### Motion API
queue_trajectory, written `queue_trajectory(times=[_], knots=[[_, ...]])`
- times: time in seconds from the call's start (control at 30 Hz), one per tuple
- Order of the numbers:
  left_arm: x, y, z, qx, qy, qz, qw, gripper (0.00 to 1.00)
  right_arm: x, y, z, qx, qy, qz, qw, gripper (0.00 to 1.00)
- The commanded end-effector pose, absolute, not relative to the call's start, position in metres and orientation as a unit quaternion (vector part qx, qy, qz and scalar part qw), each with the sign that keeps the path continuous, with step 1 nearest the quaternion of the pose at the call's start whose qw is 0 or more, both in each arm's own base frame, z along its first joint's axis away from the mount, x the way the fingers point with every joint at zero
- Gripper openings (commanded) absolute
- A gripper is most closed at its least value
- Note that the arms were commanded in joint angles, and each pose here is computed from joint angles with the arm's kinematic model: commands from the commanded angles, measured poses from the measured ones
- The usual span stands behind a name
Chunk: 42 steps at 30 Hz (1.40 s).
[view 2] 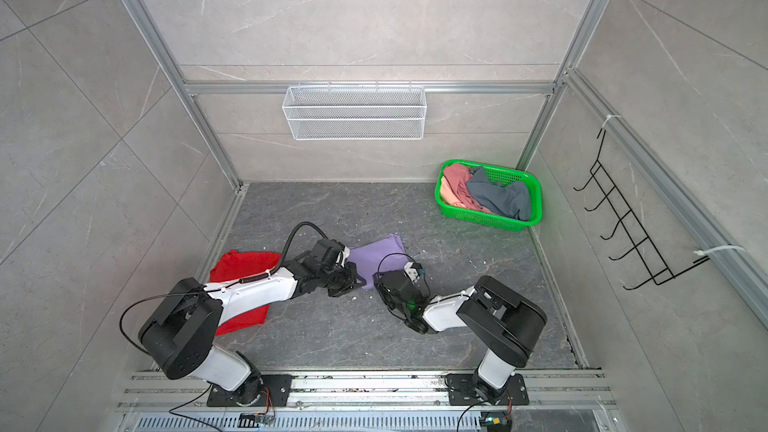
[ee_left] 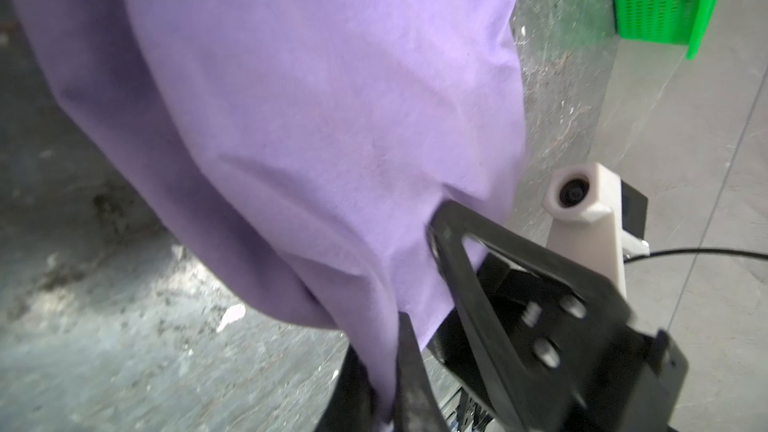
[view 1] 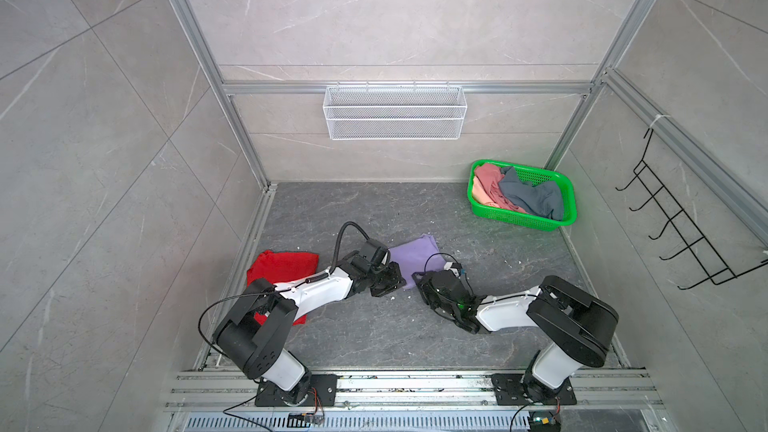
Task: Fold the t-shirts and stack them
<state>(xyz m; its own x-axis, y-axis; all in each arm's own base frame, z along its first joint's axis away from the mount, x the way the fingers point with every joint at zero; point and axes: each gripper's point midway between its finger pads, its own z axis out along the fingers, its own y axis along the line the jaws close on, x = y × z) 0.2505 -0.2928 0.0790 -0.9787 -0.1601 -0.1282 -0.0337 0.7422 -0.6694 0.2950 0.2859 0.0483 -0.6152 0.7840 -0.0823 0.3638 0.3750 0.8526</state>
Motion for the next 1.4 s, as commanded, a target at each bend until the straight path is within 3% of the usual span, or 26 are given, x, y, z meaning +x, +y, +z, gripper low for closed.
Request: queue_trajectory(times=[0.0,0.13,0.2,0.33,0.43,0.83,1.37], knots=[[0.231,-0.282,0.092,-0.027,0.937,-0.338,0.080,0.34,0.298,0.279,0.038,0.387,0.787,0.412,0.248,0.17],[0.218,-0.248,0.096,-0.049,0.950,-0.291,0.099,0.67,0.293,0.273,0.040,0.388,0.795,0.397,0.243,0.10],[0.215,-0.233,0.097,-0.070,0.952,-0.276,0.115,0.73,0.291,0.273,0.044,0.384,0.798,0.397,0.241,0.09],[0.224,-0.225,0.100,-0.124,0.935,-0.300,0.142,0.94,0.287,0.274,0.051,0.379,0.802,0.400,0.231,0.09],[0.233,-0.237,0.102,-0.155,0.915,-0.343,0.146,0.99,0.285,0.276,0.056,0.378,0.798,0.411,0.224,0.09],[0.270,-0.276,0.103,-0.218,0.854,-0.460,0.105,1.00,0.284,0.280,0.077,0.368,0.793,0.432,0.224,0.09],[0.284,-0.306,0.073,-0.250,0.825,-0.505,0.041,0.99,0.284,0.284,0.086,0.365,0.785,0.449,0.221,0.09]])
